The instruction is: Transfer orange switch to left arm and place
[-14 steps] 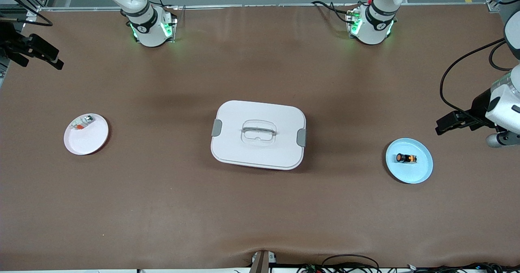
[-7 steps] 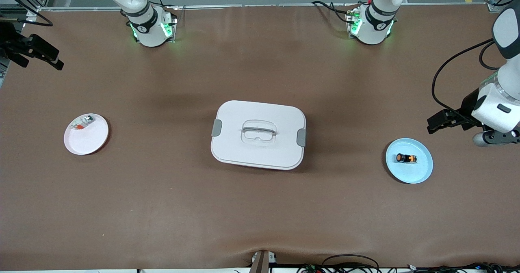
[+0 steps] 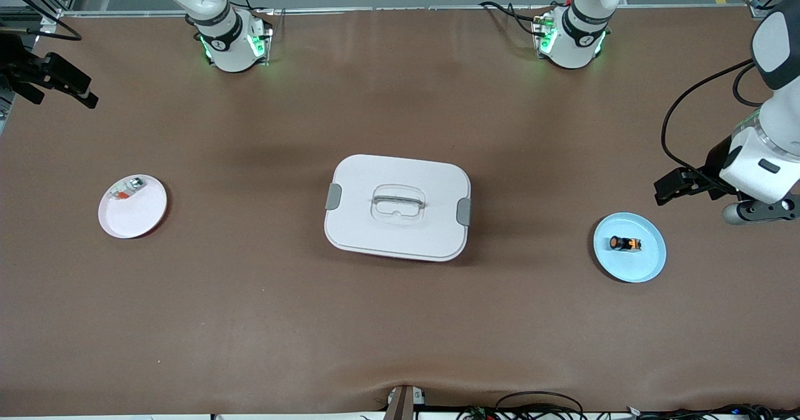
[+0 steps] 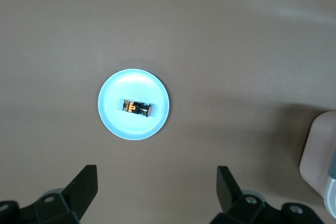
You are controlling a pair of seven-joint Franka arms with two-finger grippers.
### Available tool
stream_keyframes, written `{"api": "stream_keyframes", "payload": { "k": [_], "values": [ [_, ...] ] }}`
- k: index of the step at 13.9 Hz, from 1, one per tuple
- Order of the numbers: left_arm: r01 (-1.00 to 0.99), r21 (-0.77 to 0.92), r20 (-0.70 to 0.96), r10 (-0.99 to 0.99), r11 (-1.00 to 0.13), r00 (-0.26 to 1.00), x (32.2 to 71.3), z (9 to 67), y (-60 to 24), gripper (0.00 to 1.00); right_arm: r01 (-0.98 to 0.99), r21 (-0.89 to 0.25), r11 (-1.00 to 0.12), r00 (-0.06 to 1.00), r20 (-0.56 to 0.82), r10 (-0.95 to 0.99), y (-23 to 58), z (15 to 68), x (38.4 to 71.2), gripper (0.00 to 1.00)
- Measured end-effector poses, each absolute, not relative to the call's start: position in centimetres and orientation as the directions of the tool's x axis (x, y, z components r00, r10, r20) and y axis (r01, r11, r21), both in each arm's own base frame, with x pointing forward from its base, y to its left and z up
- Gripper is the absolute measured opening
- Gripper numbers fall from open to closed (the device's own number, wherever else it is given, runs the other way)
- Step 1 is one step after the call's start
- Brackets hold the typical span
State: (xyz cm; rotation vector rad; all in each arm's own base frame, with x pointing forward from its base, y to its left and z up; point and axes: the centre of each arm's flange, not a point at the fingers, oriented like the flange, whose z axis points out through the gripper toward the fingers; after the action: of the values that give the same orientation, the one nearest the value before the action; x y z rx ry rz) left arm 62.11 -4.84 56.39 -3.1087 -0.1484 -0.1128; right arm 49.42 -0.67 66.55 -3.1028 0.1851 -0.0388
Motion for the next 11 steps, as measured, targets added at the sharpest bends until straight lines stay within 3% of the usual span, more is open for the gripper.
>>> {"api": "stream_keyframes", "payload": {
  "k": [11],
  "values": [
    [0.037,-0.035,0.082,0.034,-0.999,0.996,61.4,57.4,-3.7,1.00,-0.119,-0.034,-0.992,0.993,0.024,-0.119,-0.7,66.6,49.4,1.00]
  ]
}}
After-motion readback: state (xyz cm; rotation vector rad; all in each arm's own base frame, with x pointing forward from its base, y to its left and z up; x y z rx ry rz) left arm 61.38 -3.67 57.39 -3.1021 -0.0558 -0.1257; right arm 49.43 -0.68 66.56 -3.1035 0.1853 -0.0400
